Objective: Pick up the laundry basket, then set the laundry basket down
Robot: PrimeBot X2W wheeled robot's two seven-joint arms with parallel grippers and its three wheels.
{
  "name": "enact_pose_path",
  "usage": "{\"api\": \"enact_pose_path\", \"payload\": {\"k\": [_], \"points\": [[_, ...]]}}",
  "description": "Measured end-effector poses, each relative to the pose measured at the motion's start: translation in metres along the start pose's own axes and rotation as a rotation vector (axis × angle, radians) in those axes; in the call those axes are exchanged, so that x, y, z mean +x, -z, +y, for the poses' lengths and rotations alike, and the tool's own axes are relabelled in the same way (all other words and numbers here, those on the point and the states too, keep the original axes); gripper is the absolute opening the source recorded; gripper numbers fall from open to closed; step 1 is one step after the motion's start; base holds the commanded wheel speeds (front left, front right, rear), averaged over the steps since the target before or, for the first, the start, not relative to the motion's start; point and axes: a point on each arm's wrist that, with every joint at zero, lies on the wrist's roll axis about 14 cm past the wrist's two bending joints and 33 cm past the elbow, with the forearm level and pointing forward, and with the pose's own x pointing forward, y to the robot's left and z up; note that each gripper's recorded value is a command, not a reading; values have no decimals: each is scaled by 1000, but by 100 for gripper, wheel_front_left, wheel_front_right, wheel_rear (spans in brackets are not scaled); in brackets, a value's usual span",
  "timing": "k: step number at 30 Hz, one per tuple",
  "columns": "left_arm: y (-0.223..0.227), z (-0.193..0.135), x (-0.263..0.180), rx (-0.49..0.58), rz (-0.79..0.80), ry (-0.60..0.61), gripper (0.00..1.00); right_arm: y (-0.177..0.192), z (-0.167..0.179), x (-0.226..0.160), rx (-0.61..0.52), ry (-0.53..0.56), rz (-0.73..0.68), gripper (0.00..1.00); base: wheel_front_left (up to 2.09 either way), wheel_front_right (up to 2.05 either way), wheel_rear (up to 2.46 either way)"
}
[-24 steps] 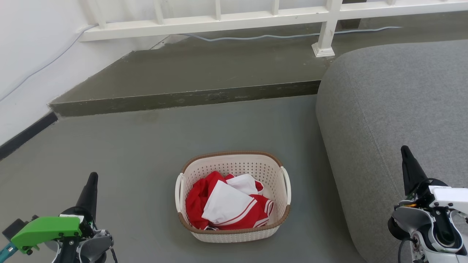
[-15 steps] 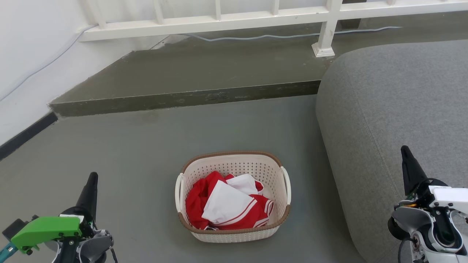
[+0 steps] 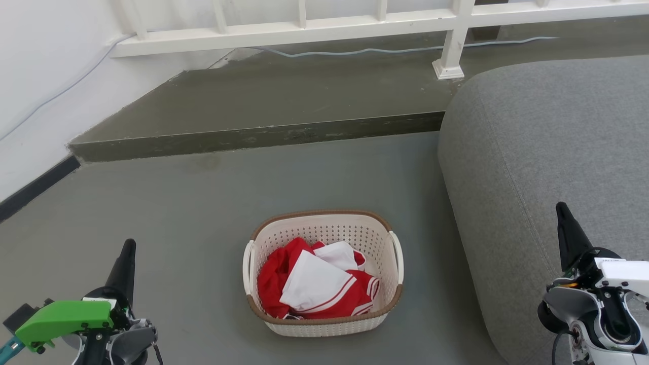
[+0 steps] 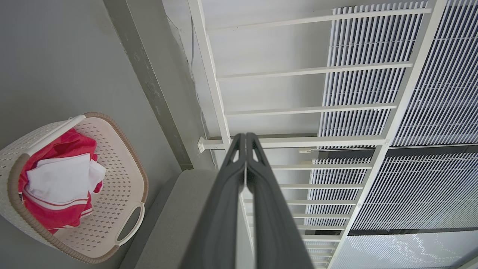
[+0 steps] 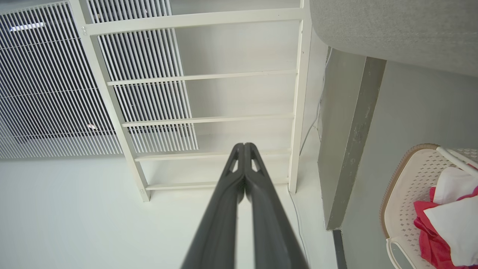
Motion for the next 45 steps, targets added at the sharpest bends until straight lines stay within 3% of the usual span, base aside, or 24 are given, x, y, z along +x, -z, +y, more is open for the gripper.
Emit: {"api": "enact_pose_path", "payload": {"k": [45], "points": [[0, 0, 0, 0, 0, 0, 0, 0, 0, 0, 0, 0, 0, 0, 0, 0, 0]]}}
